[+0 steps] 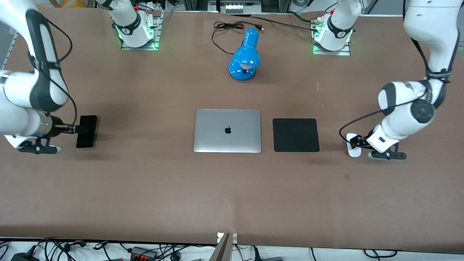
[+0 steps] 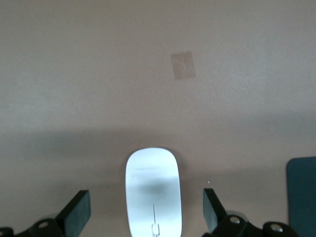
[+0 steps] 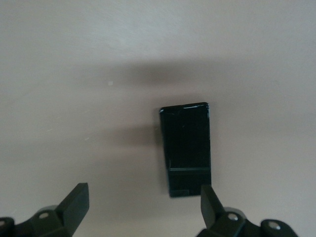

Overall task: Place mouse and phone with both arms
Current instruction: 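Close the right gripper on the phone while the left gripper grasps the mouse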

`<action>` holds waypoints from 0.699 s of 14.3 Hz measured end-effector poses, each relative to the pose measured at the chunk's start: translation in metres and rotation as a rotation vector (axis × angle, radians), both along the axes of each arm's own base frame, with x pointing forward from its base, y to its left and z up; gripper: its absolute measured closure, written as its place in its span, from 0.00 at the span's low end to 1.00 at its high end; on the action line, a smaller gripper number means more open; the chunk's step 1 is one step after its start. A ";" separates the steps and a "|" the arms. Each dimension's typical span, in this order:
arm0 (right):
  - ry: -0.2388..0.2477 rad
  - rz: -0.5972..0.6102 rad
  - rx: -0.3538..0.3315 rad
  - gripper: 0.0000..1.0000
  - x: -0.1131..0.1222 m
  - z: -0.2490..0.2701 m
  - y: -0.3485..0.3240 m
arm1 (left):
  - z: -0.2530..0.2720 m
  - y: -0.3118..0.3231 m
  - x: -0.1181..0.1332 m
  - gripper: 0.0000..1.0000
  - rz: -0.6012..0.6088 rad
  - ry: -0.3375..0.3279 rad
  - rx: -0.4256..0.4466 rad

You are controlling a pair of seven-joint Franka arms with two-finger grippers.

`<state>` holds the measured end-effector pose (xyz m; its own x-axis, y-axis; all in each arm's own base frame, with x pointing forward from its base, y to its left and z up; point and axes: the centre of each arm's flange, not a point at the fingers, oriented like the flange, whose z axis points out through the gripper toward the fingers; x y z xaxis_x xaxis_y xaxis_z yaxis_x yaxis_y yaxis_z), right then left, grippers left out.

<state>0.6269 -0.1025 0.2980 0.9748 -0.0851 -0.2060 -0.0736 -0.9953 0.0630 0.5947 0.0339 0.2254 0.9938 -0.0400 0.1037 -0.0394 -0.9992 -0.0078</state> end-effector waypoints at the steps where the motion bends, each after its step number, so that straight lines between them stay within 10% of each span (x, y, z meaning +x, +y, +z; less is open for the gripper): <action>1: 0.007 -0.011 0.000 0.00 0.000 -0.018 -0.010 | -0.010 0.000 -0.007 0.00 0.000 -0.021 -0.001; 7: 0.027 -0.024 -0.003 0.00 -0.001 -0.076 -0.024 | -0.048 0.005 -0.023 0.00 0.008 -0.073 -0.006; 10: 0.051 -0.043 0.000 0.00 -0.006 -0.093 -0.036 | -0.055 0.004 -0.025 0.31 -0.003 -0.074 -0.005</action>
<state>0.6206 -0.1384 0.2053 0.9586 -0.1264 -0.2553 -0.1127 -0.9913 0.0680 0.5701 0.0383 0.1708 0.9832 -0.0425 0.1773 -0.0422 -0.9991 -0.0054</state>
